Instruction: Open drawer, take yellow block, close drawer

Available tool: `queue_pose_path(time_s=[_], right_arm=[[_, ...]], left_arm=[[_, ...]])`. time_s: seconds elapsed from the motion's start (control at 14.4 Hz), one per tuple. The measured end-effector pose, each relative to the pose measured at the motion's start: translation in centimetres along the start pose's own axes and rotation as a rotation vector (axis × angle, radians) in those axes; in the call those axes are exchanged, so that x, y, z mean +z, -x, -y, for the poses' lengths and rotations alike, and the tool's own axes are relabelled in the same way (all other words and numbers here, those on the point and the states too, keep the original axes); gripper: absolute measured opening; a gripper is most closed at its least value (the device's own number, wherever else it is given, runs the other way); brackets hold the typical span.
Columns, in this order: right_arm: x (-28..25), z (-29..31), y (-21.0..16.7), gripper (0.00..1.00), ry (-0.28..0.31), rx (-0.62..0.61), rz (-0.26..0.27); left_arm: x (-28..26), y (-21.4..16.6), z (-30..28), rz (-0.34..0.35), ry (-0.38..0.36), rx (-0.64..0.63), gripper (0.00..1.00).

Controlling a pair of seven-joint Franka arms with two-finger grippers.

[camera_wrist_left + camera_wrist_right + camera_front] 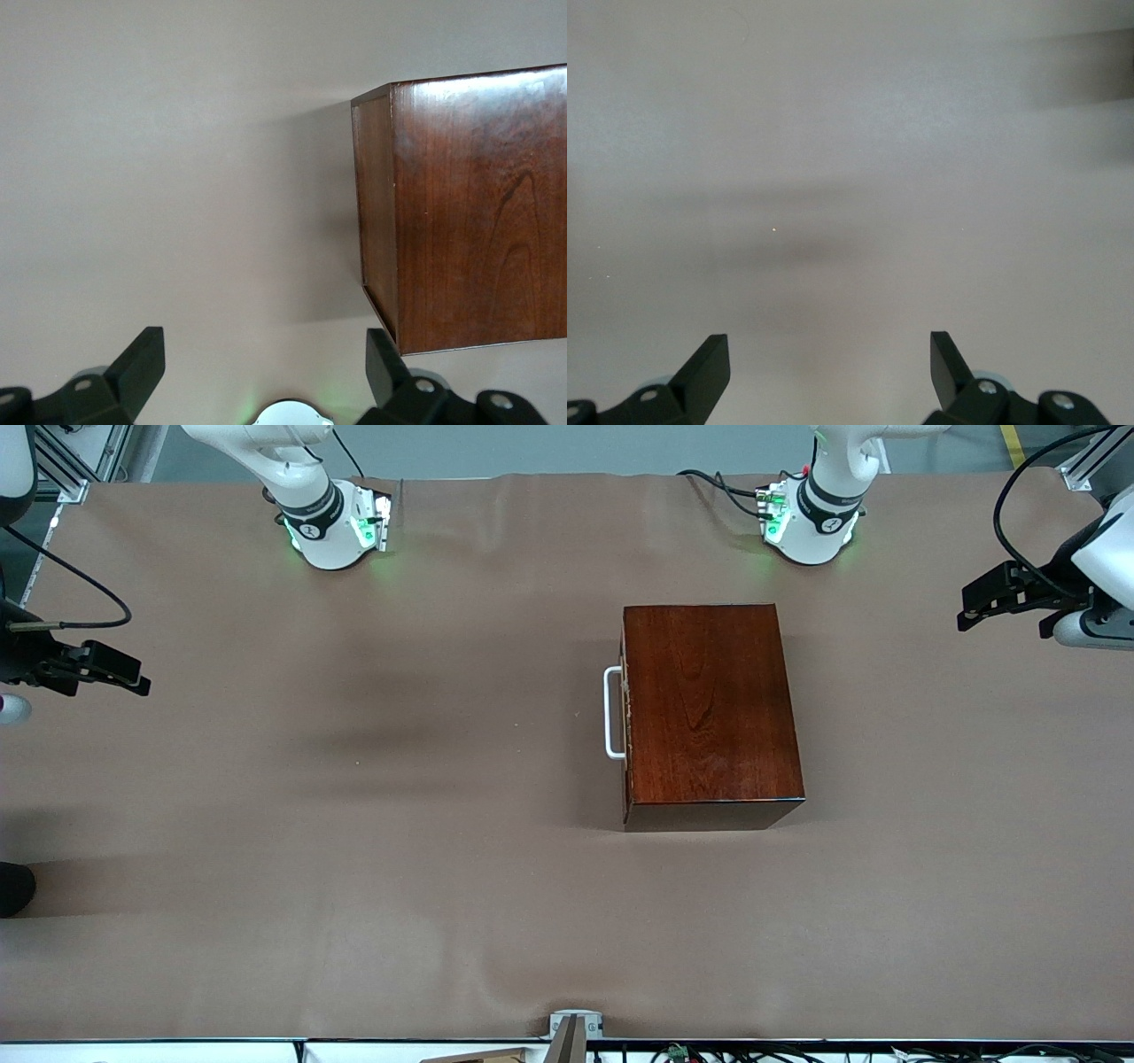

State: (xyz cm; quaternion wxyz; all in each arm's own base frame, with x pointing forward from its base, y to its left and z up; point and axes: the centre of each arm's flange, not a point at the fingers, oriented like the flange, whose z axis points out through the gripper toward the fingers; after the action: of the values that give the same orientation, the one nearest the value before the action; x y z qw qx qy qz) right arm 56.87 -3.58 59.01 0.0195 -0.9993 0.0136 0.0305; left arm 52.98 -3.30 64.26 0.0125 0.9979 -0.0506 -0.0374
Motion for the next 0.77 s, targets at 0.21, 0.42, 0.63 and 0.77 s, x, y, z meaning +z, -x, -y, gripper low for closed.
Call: queue_pose_path(time_s=[0.21, 0.42, 0.63, 0.77], right_arm=[[0.01, 0.0, 0.01, 1.0, 0.0, 0.0, 0.001], [0.01, 0.0, 0.01, 1.0, 0.0, 0.0, 0.001], [0.01, 0.0, 0.02, 1.0, 0.0, 0.0, 0.001], [0.02, 0.0, 0.03, 1.0, 0.0, 0.0, 0.003]], left_arm=[[-0.04, 0.0, -0.08, -0.001, 0.0, 0.001, 1.0], [-0.53, 0.03, -0.17, -0.011, -0.001, 0.003, 1.0], [-0.8, 0.03, -0.3, -0.017, -0.001, 0.006, 1.0], [-0.32, -0.31, -0.81, -0.008, -0.001, 0.015, 1.0]])
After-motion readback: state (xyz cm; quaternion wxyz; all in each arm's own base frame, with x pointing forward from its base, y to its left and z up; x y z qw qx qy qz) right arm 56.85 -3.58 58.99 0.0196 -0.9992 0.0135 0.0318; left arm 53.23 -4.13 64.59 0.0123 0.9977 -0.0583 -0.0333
